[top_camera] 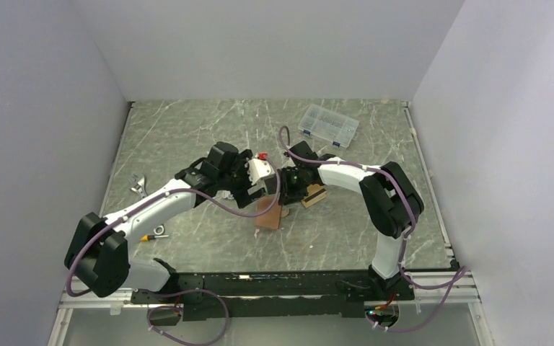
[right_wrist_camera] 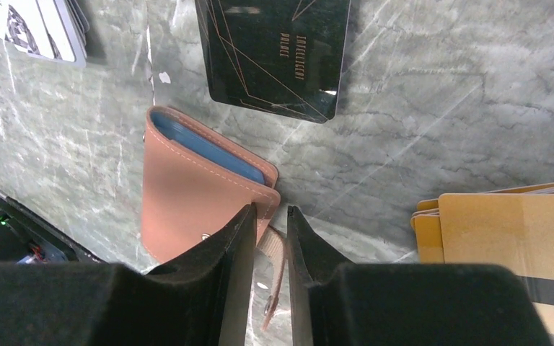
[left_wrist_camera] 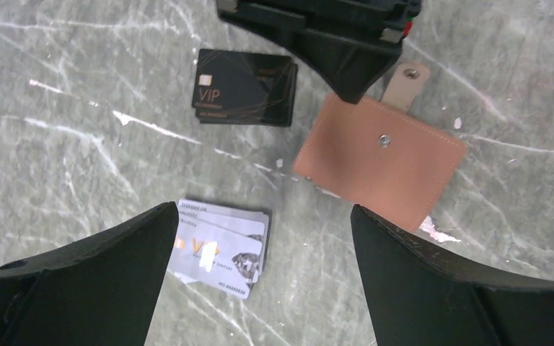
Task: Put the credit cards into the card holder
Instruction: Close the card holder at the center of the board.
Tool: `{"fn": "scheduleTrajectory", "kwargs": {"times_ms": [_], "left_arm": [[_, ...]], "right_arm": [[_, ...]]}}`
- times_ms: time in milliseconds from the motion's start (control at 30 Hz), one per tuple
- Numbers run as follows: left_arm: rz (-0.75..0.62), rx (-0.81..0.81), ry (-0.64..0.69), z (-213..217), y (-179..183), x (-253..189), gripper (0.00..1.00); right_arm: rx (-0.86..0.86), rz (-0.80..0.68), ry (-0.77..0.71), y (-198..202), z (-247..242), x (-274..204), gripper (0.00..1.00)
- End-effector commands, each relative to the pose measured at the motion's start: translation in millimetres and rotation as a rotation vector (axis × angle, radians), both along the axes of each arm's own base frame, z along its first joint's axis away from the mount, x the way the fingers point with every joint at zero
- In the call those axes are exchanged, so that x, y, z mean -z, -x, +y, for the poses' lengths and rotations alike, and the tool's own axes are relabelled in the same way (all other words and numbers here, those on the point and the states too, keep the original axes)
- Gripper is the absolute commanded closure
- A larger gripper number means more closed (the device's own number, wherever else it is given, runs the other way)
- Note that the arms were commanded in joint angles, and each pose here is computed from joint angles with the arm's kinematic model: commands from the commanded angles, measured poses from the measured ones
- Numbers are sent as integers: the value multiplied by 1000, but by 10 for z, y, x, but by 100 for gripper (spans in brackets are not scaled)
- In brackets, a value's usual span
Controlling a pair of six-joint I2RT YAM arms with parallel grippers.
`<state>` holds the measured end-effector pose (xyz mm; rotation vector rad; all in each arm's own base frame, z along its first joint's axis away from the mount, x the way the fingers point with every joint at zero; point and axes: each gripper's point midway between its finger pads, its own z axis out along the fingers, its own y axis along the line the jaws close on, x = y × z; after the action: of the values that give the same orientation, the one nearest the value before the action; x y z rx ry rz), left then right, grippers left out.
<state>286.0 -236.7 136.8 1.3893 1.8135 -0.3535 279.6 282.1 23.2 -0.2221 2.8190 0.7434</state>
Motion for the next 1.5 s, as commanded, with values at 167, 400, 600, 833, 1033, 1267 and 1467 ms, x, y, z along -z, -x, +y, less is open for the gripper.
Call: {"fn": "scheduleTrajectory", "kwargs": {"times_ms": [167,400,600,833,1033,1267,1467], "left_arm": [[62,103,-18,-295,193,180,23],[53,231,-20,-385,351,458,37],[36,277,-48,-469,288,603,43],[112,294,-108,-589,318,786,47],[252,241,-75,-689,485,995,48],[275,210,-36,-644,578,1078,48],[275,209,-16,-645,574,1023,47]], "right_arm": [[0,-5,-32,-23,-14,-152,75],[23,10,-78,-67,-87,-252,73],[15,24,-77,-28,-97,-255,72],[44,31,-79,17,-191,-310,72],[100,11,-83,72,-402,-441,61],[106,19,-106,189,-385,-491,57],[56,30,-70,294,-243,-468,57]]}}
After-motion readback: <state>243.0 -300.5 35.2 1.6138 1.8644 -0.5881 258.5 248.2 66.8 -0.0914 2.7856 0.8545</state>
